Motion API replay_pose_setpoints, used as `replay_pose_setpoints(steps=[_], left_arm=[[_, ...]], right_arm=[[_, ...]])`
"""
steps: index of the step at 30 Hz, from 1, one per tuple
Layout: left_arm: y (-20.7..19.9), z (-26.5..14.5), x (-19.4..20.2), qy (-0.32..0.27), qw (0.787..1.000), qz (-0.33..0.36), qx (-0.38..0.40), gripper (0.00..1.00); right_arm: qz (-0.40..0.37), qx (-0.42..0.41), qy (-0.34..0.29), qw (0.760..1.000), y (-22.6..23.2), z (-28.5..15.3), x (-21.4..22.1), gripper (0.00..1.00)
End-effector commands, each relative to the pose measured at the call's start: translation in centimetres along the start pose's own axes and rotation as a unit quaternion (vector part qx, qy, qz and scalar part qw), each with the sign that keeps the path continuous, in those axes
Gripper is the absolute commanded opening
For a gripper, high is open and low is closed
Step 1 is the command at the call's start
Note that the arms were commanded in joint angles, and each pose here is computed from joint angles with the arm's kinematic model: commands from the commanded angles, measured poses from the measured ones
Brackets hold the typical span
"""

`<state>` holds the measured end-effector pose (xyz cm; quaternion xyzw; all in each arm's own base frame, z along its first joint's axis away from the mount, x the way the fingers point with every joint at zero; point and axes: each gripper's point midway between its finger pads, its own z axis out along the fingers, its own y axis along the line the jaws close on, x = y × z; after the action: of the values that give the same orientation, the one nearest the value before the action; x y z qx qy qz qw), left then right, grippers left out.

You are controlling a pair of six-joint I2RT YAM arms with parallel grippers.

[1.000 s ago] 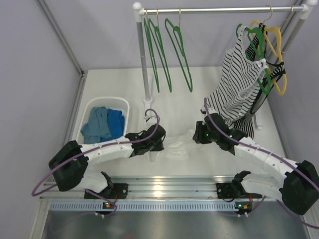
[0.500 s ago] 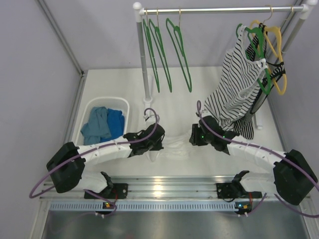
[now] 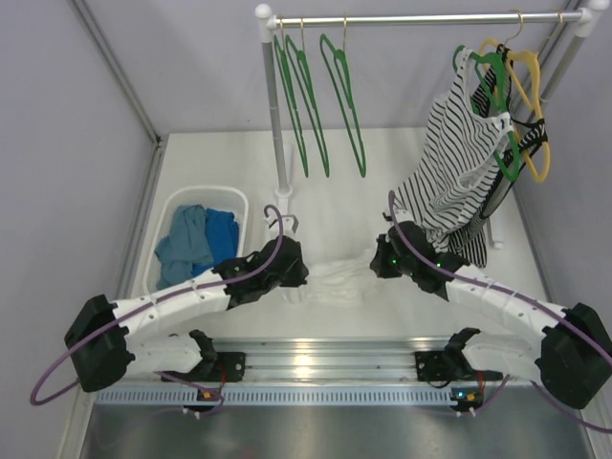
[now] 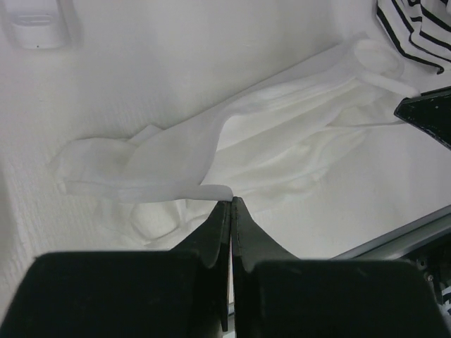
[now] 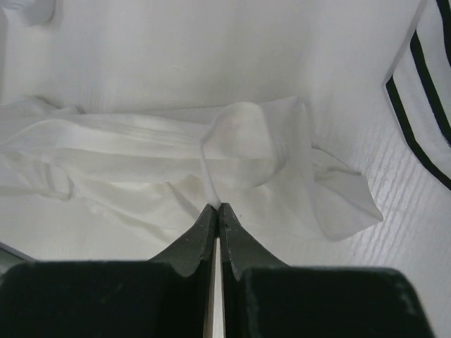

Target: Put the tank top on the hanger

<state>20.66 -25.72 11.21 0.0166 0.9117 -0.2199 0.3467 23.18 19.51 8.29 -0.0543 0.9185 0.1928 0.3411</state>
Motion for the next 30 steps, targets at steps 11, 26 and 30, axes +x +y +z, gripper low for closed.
replay_pose_setpoints(steps=[11,26,30], left_arm=[[-1.6,-9.4,-8.8,-0.135,0.99,0.002,0.05,0.0],[-4.5,-20.8,-21.9,-0.305,0.951,-0.007,0.054,0.0],[-5.4,-21.4,-23.4,-0.319,0.946,0.004,0.055,0.0]], right_arm=[[-0.046,-0.011,-0.145,0.988,3.4,-12.2,-12.0,0.0],[-0.072,-0.001,-0.253,0.965,5.9,-21.8,-23.5,0.0],[-0.076,-0.006,-0.268,0.96,6.8,-22.9,-25.6,0.0]])
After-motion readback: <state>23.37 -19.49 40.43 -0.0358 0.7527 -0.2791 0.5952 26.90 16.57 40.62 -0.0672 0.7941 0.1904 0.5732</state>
